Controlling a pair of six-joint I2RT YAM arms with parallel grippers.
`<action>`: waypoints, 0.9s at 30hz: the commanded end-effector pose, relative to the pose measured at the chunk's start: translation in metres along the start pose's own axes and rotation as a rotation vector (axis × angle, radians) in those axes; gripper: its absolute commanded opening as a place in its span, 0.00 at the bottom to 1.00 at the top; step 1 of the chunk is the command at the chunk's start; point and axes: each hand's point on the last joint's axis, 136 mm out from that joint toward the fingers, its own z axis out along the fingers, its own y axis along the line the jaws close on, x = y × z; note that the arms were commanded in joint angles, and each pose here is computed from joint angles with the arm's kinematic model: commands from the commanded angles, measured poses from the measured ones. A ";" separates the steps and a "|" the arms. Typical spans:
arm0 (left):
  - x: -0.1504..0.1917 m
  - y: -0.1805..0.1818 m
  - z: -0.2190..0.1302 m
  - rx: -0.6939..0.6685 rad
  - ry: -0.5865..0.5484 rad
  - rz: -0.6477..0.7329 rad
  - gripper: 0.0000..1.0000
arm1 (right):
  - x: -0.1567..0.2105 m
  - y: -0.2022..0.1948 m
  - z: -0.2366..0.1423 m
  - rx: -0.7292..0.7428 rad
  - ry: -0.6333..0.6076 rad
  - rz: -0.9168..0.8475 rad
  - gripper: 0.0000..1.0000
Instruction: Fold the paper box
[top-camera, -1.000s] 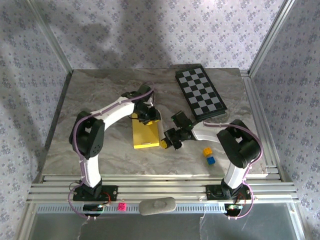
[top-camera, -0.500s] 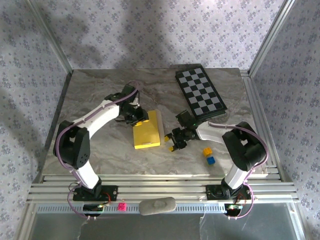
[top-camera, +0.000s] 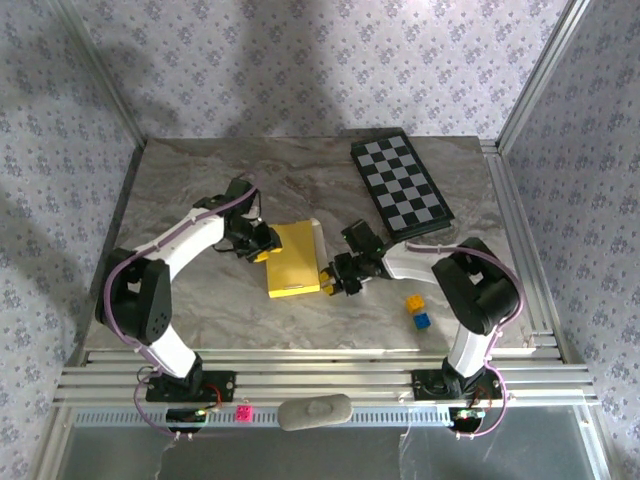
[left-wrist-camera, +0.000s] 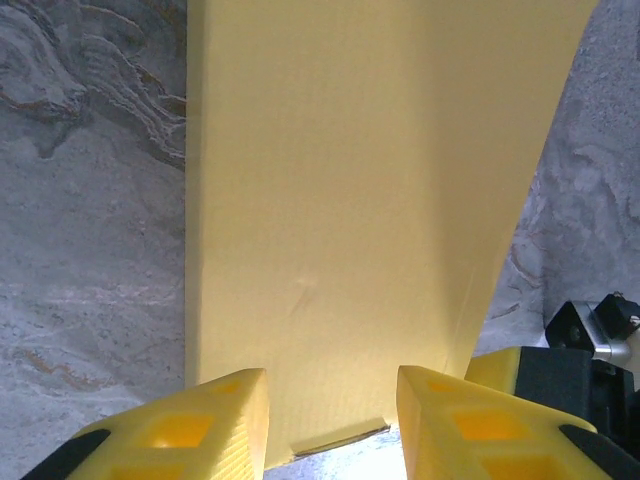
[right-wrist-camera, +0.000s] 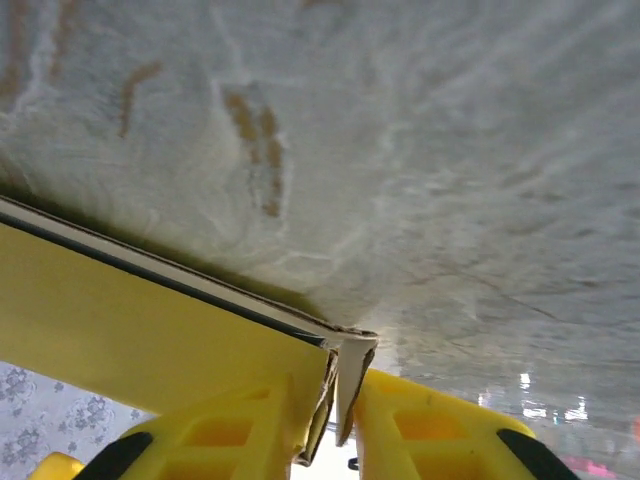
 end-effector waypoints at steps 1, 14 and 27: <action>0.002 0.001 -0.005 0.027 0.010 0.004 0.38 | -0.012 -0.012 0.011 0.064 -0.027 0.028 0.13; -0.004 -0.002 0.002 0.043 0.002 -0.085 0.40 | -0.013 0.039 -0.042 0.203 -0.165 -0.416 0.00; -0.020 -0.034 -0.006 0.204 -0.045 -0.193 0.31 | 0.000 0.072 -0.060 0.370 -0.289 -0.825 0.00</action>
